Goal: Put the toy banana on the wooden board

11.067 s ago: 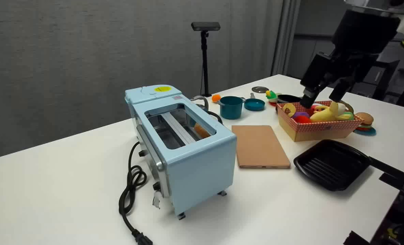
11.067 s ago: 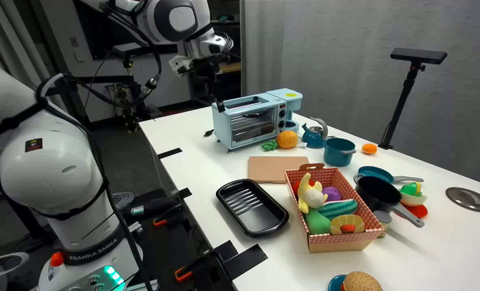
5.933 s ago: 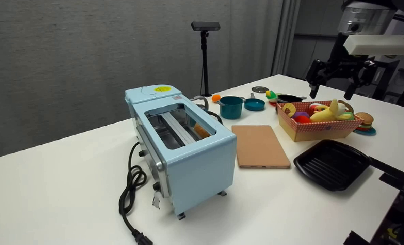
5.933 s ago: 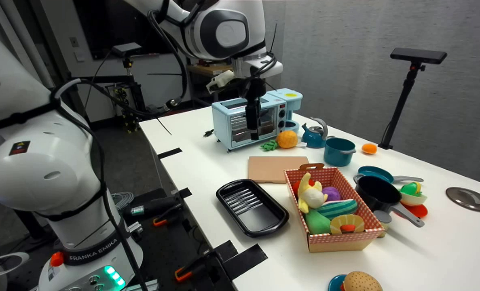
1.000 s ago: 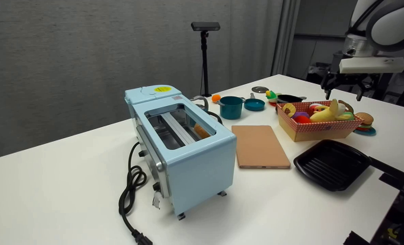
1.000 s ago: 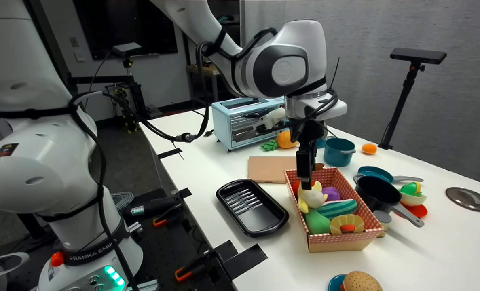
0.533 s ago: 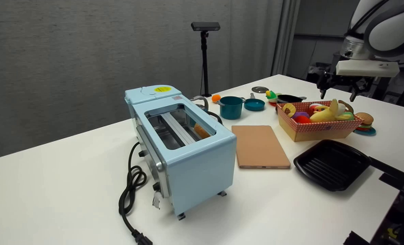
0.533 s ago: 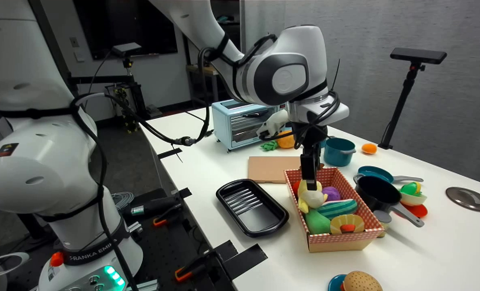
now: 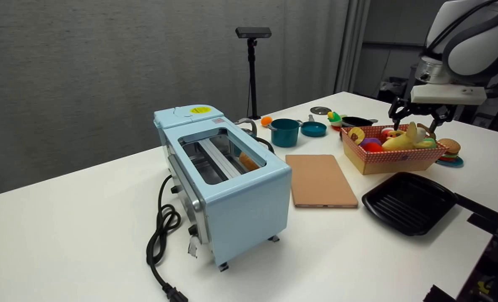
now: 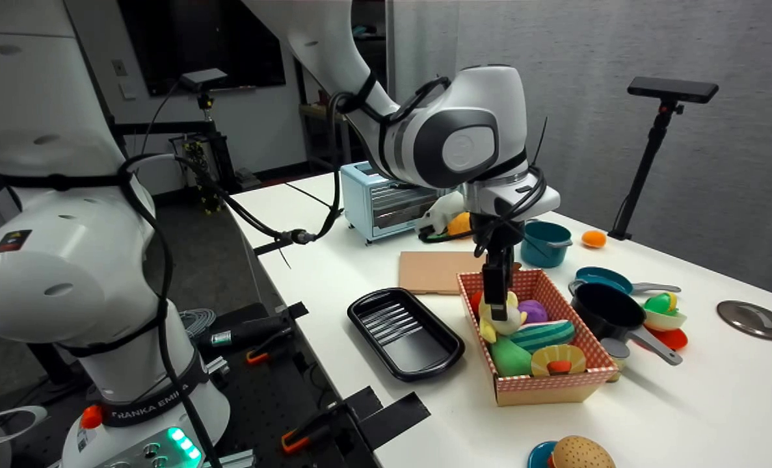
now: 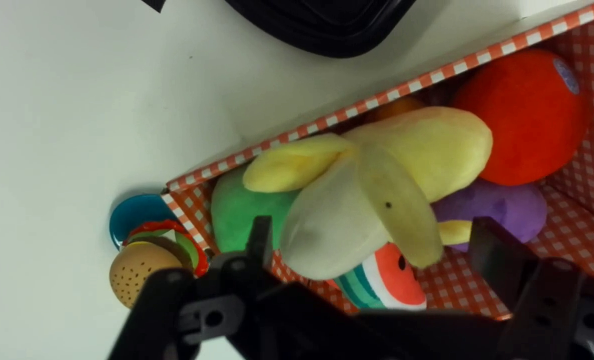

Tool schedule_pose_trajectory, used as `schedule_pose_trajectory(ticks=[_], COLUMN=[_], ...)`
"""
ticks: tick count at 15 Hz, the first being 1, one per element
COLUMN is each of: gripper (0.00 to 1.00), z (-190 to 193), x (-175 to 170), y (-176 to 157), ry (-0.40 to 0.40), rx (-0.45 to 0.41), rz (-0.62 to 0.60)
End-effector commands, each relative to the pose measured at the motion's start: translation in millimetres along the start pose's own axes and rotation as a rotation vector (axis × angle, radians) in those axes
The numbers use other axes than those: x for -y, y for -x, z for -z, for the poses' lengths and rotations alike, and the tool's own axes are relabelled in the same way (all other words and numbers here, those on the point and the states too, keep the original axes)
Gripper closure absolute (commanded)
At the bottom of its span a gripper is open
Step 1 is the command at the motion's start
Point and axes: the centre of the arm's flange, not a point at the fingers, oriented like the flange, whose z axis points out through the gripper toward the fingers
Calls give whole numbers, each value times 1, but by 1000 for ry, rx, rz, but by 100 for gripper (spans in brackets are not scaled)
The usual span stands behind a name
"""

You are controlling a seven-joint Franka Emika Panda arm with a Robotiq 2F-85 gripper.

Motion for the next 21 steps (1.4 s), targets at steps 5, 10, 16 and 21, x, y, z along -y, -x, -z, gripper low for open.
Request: schedule_pose_trajectory(ticks=[5,10,16,21], gripper=[0,0,50,86], z=[-18,-28,-42,-46], x=[13,17,2,-6], y=[10,12,-13,-27], ry=[18,25,23,22], rx=[-4,14,37,37], rz=[25,43,60,75])
